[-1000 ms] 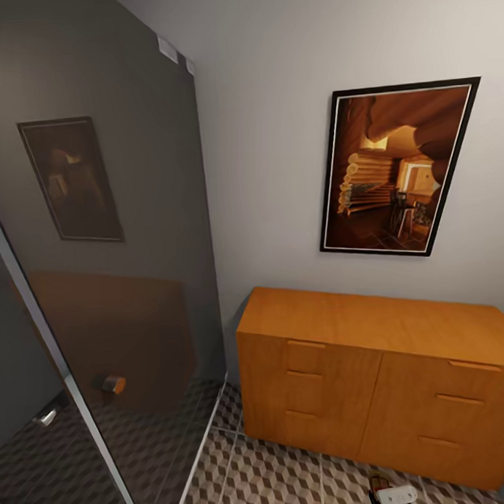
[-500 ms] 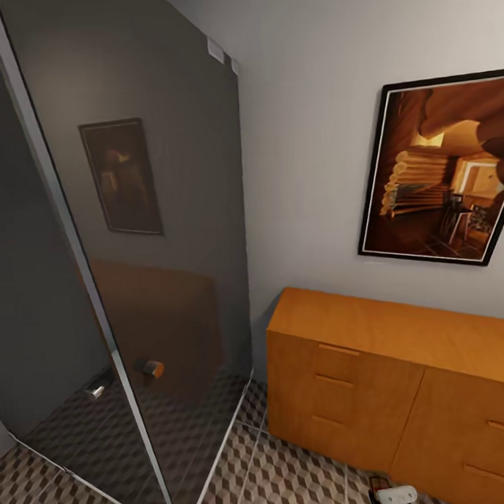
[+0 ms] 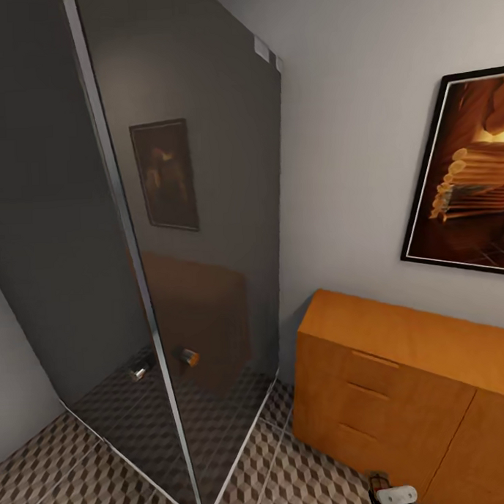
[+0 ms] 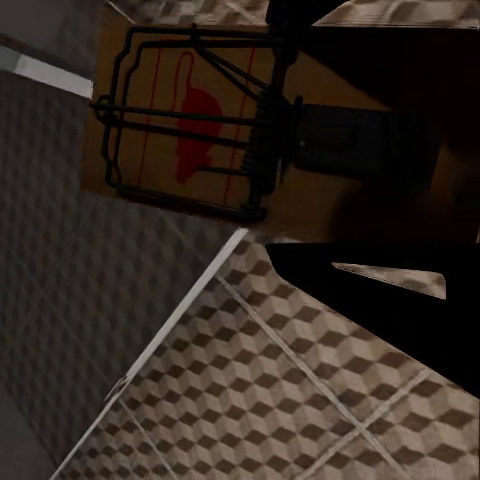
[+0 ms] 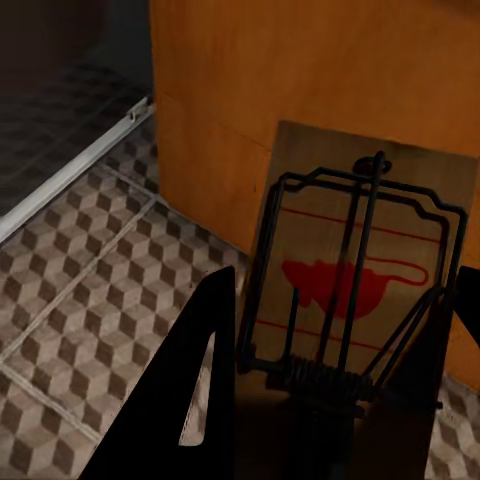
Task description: Take the four mousetraps from the cabinet in the bathroom and place them on the bathroom floor. Make sure all four end up on the same floor surface, and ensure that at least two of them are either under or directly next to the same bathroom sink.
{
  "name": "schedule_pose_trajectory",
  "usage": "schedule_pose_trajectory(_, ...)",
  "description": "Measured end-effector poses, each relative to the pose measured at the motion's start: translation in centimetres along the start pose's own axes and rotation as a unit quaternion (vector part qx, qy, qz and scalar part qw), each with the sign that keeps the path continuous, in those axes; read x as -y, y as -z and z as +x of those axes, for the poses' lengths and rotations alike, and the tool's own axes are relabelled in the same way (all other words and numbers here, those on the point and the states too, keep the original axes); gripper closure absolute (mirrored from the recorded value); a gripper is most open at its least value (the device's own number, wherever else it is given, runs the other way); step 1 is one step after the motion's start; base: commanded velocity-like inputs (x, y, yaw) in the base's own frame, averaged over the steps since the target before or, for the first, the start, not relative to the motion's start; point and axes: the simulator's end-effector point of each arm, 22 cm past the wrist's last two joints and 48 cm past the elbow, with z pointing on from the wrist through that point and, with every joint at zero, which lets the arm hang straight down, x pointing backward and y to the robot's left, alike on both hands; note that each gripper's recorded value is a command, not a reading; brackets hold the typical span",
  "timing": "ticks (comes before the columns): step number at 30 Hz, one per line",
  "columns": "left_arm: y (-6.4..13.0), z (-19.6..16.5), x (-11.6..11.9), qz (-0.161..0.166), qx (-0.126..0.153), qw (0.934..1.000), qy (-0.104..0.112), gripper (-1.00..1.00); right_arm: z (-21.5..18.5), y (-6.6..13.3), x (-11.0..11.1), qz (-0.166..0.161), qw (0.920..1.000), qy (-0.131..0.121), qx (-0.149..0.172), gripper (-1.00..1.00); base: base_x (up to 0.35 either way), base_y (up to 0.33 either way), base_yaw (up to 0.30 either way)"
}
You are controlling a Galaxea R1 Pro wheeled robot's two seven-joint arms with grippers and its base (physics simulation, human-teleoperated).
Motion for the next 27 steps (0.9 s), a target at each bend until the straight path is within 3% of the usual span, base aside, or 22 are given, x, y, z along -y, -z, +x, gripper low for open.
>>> schedule_pose_trajectory(27,0.03,0.05,0.08,0.000,0.000,1.0000,0.000,1.00,0.00,0.00,0.00,0.000,1.0000,0.000,0.000,1.00,0.000,0.000,0.300)
